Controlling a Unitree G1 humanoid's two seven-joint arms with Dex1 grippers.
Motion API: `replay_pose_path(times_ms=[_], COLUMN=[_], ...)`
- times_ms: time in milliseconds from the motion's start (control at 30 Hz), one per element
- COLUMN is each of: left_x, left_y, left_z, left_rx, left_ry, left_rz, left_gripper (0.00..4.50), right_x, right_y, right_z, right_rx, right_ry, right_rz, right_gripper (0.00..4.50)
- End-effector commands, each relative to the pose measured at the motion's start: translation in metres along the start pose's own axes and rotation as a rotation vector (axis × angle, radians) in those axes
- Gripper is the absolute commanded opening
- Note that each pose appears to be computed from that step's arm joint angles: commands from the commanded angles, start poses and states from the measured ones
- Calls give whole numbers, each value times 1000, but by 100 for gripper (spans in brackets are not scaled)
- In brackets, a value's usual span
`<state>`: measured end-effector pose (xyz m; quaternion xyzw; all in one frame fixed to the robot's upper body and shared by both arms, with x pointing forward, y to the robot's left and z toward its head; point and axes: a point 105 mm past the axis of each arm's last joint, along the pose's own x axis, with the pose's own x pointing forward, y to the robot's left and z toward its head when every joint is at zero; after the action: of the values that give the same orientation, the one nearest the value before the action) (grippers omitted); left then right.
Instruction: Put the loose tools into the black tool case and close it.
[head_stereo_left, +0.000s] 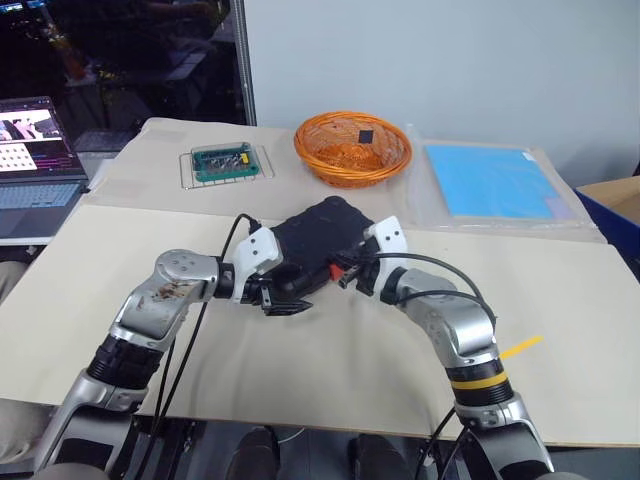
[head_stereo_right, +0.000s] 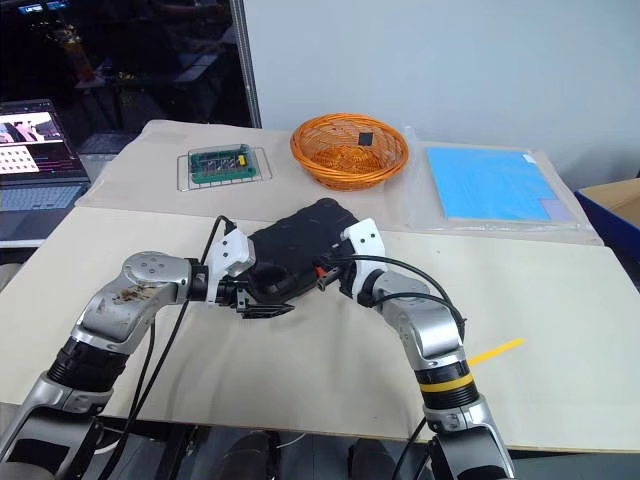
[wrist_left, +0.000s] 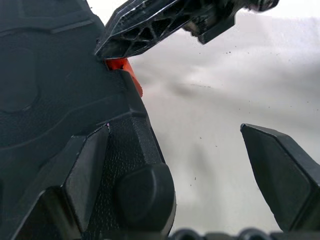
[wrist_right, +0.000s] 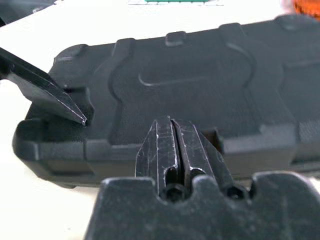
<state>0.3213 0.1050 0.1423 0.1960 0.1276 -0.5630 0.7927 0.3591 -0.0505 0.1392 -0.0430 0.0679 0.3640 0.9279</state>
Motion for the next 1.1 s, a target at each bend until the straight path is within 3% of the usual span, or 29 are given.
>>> replay_pose_path(times_ms=[33, 500, 933, 1000, 1100], left_x=[3, 6, 8, 8, 7], left_y=[-3, 3, 5, 4, 4], left_z=[-15, -26, -34, -36, -29], left_rx=[-46, -57, -59, -56, -37], left_ry=[54, 55, 56, 53, -9], left_rz=[-7, 16, 27, 25, 30], left_gripper=[450, 450, 450, 450, 450], right_x=[0, -5, -10, -9, -5], right_y=[1, 0, 7, 2, 2], right_z=[-34, -48, -93, -87, -49], right_rx=[-11, 52, 65, 41, 46], right_ry=[152, 198, 370, 341, 133], right_rz=[-9, -83, -82, -96, -82], right_gripper=[8, 8, 8, 8, 8])
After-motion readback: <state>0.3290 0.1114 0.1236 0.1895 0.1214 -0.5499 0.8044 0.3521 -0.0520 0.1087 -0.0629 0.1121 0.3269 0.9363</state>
